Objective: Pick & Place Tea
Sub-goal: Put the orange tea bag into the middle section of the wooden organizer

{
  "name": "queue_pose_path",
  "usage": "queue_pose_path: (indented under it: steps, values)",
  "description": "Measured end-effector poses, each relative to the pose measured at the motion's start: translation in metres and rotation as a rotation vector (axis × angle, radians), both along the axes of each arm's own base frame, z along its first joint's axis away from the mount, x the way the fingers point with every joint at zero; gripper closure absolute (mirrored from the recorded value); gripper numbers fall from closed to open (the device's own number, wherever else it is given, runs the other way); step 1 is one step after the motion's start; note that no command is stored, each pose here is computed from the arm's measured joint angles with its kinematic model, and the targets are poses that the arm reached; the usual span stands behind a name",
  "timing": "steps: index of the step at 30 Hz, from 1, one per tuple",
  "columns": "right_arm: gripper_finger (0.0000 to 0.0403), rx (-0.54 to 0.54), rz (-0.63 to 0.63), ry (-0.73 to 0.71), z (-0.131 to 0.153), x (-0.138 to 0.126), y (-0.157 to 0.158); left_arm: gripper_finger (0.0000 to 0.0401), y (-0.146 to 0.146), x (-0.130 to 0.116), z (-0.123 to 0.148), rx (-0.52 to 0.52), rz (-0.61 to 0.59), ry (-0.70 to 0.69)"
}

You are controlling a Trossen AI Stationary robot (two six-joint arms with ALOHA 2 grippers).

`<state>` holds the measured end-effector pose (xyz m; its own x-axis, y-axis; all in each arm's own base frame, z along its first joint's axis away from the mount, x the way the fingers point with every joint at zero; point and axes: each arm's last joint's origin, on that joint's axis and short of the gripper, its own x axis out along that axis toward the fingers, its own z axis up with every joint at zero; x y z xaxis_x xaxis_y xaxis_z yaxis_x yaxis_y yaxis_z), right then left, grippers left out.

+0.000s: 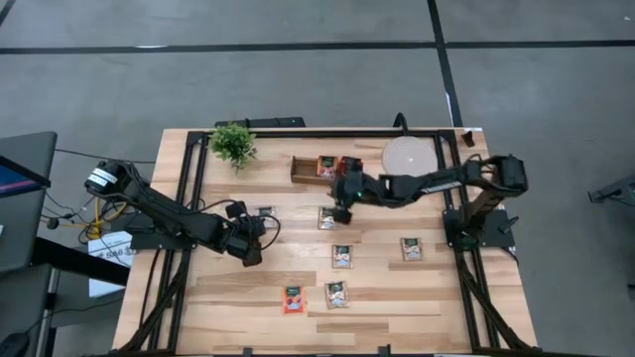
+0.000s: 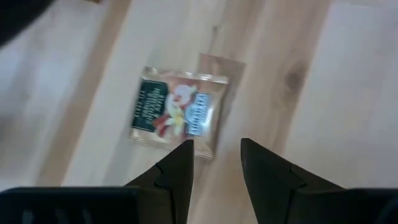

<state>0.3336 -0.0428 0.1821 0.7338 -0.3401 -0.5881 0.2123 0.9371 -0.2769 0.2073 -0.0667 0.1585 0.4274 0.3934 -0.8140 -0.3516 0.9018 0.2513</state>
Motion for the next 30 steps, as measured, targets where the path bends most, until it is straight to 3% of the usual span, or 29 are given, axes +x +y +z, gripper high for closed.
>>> queue_pose_path:
  steps: [7,12,18,23,30]
  values:
    - [0.0305,0.058,0.133,0.153,0.021,-0.031,0.058,0.0275,-0.007,0.006,0.001,-0.163,-0.041,-0.034]
    - [0.0305,0.101,0.163,0.187,0.035,-0.056,0.079,0.0275,-0.011,0.013,0.004,-0.259,-0.051,-0.095]
    - [0.0305,0.163,0.106,0.131,0.034,-0.097,0.086,0.0275,-0.016,0.021,0.006,-0.300,-0.079,-0.180]
    - [0.0305,0.217,0.098,-0.007,0.028,-0.126,0.094,0.0275,-0.022,0.035,0.009,-0.300,-0.116,-0.225]
    - [0.0305,0.254,0.146,-0.205,0.018,-0.157,0.107,0.0275,-0.038,0.066,0.003,-0.339,-0.217,-0.164]
